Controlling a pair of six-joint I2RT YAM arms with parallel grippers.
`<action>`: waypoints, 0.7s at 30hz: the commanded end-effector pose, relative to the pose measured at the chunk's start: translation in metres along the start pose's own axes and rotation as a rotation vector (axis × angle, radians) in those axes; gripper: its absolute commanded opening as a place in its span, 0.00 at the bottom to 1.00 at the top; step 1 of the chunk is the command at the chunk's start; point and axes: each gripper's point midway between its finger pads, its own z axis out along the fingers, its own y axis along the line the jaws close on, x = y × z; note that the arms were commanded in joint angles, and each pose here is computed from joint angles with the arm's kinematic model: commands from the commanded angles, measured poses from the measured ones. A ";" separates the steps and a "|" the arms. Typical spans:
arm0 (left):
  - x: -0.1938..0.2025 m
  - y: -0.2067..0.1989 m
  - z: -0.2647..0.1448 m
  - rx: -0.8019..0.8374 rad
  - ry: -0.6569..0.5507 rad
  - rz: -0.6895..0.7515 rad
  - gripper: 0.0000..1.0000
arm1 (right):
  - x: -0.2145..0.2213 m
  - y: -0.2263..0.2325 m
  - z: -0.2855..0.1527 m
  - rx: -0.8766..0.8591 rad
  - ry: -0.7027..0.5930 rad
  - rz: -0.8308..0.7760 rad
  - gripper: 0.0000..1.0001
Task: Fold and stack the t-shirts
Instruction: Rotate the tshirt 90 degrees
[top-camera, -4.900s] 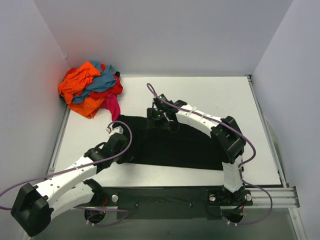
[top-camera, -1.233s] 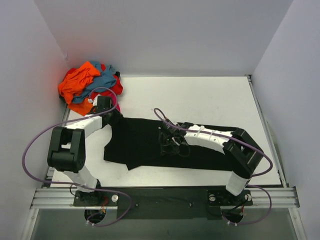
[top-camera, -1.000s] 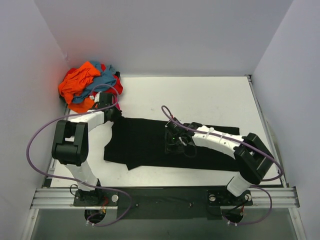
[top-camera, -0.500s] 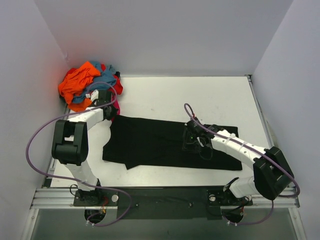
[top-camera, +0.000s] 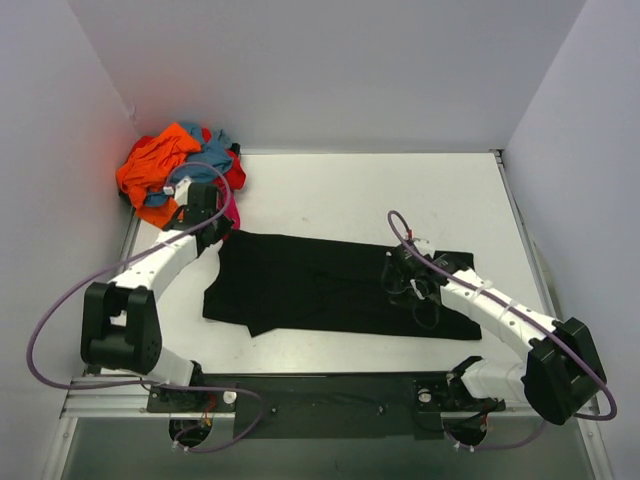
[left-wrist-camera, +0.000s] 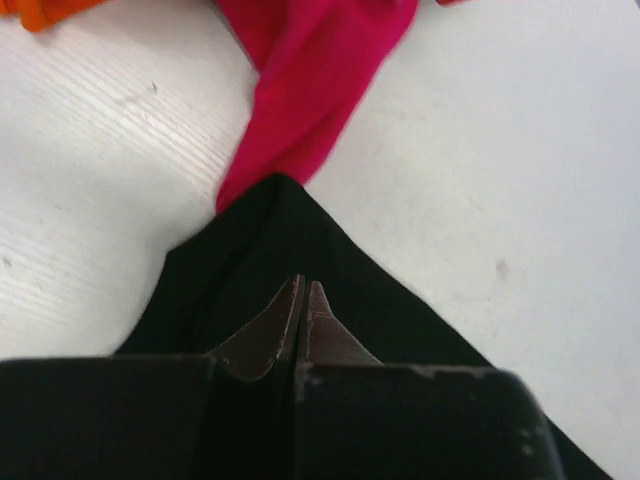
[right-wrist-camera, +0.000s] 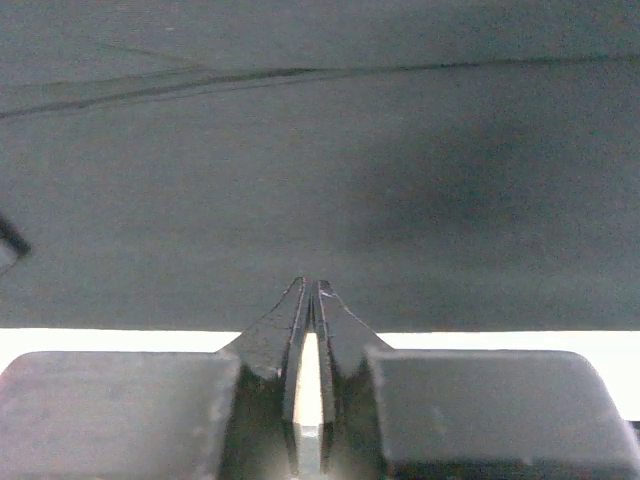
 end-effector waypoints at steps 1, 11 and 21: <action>0.036 -0.022 -0.031 0.113 0.049 0.049 0.00 | 0.013 -0.044 -0.002 0.166 0.014 0.026 0.00; 0.119 -0.023 -0.004 0.013 0.221 0.022 0.00 | 0.034 -0.060 0.006 0.257 0.070 0.062 0.00; 0.135 -0.017 0.029 -0.098 0.272 0.040 0.00 | 0.047 -0.051 0.025 0.360 0.119 -0.016 0.00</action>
